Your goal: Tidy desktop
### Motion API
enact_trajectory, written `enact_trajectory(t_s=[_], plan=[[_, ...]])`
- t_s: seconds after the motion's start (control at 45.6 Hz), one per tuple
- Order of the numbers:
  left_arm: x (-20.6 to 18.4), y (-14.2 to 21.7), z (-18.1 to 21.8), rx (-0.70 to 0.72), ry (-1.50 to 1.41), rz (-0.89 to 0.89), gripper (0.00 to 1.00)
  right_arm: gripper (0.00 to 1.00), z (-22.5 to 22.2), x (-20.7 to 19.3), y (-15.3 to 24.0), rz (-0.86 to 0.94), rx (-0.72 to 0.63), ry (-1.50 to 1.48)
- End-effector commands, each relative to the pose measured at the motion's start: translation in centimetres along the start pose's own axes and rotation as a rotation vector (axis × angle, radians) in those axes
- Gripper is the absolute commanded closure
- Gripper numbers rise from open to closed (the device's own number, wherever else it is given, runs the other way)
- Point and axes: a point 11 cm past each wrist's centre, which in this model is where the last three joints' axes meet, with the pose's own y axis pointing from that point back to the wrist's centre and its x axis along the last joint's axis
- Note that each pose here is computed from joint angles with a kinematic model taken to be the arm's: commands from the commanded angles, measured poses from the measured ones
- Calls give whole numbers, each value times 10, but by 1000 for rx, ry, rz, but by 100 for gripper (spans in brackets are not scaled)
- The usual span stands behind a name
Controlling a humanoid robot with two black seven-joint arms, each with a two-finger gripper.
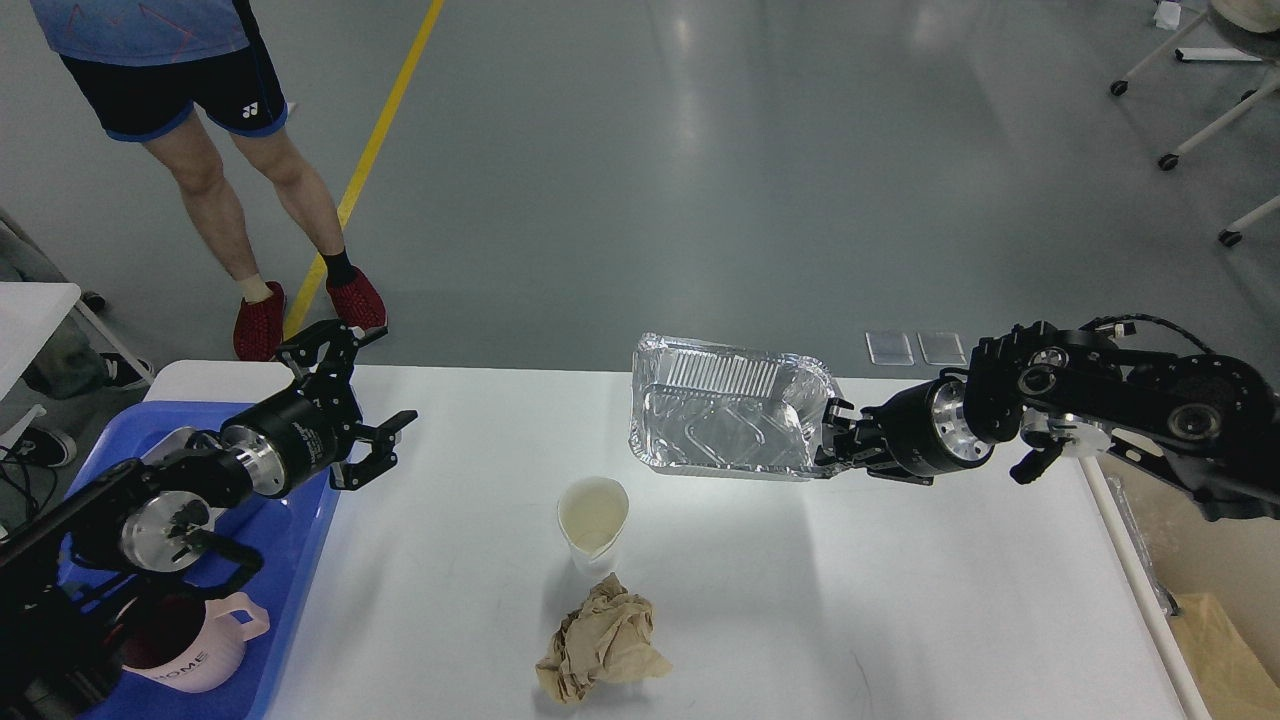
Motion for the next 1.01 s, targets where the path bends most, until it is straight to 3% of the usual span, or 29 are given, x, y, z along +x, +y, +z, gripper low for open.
enact_trajectory(t_s=[0.0, 0.263, 0.46, 0.658, 0.833, 0.987], plan=[[-2, 40, 8, 104, -180, -25, 4, 100, -1, 1, 1, 1, 3, 2], [-4, 124, 40, 284, -509, -95, 5, 100, -2, 0, 0, 0, 6, 1], [6, 149, 76, 292, -635, -56, 5, 100, -2, 2, 2, 2, 8, -2], [8, 173, 88, 324, -692, -9, 6, 100, -3, 2, 3, 4, 11, -1], [8, 171, 82, 361, -786, -34, 6, 100, -2, 2, 3, 2, 11, -2], [-10, 134, 51, 377, -895, -146, 6, 100, -2, 2, 3, 3, 11, -2]])
